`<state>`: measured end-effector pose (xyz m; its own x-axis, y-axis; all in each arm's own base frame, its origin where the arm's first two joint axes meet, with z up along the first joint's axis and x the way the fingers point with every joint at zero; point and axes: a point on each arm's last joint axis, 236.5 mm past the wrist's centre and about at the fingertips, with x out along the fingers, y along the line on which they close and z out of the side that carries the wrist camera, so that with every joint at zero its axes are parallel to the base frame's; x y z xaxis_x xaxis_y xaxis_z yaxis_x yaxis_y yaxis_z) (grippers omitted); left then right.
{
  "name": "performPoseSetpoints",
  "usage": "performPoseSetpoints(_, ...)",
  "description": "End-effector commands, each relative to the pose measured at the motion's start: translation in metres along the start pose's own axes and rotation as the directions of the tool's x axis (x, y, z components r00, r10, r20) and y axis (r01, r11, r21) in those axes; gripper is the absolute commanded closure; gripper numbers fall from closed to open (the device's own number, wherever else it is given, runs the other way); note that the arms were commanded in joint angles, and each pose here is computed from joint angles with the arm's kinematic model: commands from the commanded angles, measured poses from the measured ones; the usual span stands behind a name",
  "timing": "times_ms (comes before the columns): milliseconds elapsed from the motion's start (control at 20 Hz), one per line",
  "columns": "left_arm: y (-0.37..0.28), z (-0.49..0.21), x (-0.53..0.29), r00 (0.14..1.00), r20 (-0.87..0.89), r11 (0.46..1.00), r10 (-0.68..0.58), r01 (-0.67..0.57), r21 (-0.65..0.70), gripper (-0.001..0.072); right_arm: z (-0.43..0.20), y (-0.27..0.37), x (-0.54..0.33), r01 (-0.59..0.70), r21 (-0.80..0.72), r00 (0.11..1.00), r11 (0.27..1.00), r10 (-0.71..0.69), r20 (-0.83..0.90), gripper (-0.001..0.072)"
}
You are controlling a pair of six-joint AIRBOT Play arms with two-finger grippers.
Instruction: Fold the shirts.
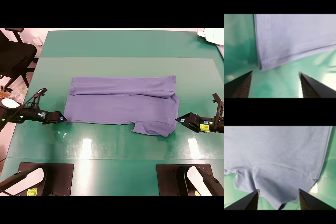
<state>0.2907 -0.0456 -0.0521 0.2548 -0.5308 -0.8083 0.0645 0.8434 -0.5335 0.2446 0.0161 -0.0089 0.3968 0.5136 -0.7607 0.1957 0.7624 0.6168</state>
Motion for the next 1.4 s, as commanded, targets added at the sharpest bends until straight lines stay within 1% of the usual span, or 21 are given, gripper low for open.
performPoseSetpoints(0,-0.002,0.015,-0.022,0.985,0.113,0.984,-0.13,0.142,-0.104,0.0008,0.0,-0.001,0.0,0.004,0.0,1.0,1.0,-0.004,0.007,0.0143)
performPoseSetpoints(100,0.013,0.014,-0.026,0.988,0.123,0.986,-0.095,0.111,-0.129,0.0009,0.001,-0.001,0.0,0.006,-0.001,1.0,1.0,-0.006,0.01,0.0143)
performPoseSetpoints(450,0.033,0.011,-0.005,0.992,0.091,0.974,-0.089,0.106,-0.2,0.0009,0.008,-0.003,0.0,0.011,0.002,0.999,1.0,-0.011,0.039,0.0144)
performPoseSetpoints(550,0.031,0.009,0.002,0.994,0.068,0.978,-0.086,0.097,-0.186,0.0009,0.008,-0.003,0.0,0.011,0.003,0.999,1.0,-0.011,0.041,0.0144)
performPoseSetpoints(700,0.018,-0.002,0.02,0.997,-0.011,0.99,-0.074,0.072,-0.118,0.0009,0.008,-0.002,0.0,0.01,0.003,0.999,1.0,-0.01,0.038,0.0144)
performPoseSetpoints(800,0.012,-0.004,0.026,0.997,-0.032,0.994,-0.066,0.063,-0.094,0.0009,0.008,-0.002,0.0,0.008,0.003,0.999,1.0,-0.008,0.04,0.0144)
performPoseSetpoints(1000,0.009,-0.006,0.029,0.997,-0.048,0.994,-0.061,0.056,-0.095,0.0009,0.01,0.002,0.0,-0.008,0.008,0.999,1.0,0.007,0.049,0.0144)
performPoseSetpoints(1150,0.003,-0.007,0.029,0.995,-0.05,0.992,-0.086,0.08,-0.1,0.001,0.011,0.003,0.0,-0.012,0.009,0.999,1.0,0.012,0.051,0.0144)
performPoseSetpoints(1200,0.001,-0.005,0.029,0.994,-0.044,0.99,-0.097,0.092,-0.104,0.0017,0.011,0.003,0.0,-0.012,0.009,0.999,1.0,0.012,0.051,0.0144)
performPoseSetpoints(1250,-0.003,-0.003,0.028,0.993,-0.035,0.99,-0.114,0.11,-0.09,0.0153,0.011,0.003,0.0,-0.012,0.009,0.999,1.0,0.012,0.051,0.0144)
performPoseSetpoints(1300,-0.007,0.0,0.028,0.991,-0.024,0.989,-0.13,0.128,-0.076,0.0197,0.011,0.003,0.0,-0.012,0.009,0.999,1.0,0.012,0.051,0.0144)
performPoseSetpoints(1350,-0.009,0.002,0.028,0.991,-0.013,0.988,-0.136,0.135,-0.077,0.0203,0.011,0.003,0.0,-0.012,0.009,0.999,1.0,0.012,0.051,0.0144)
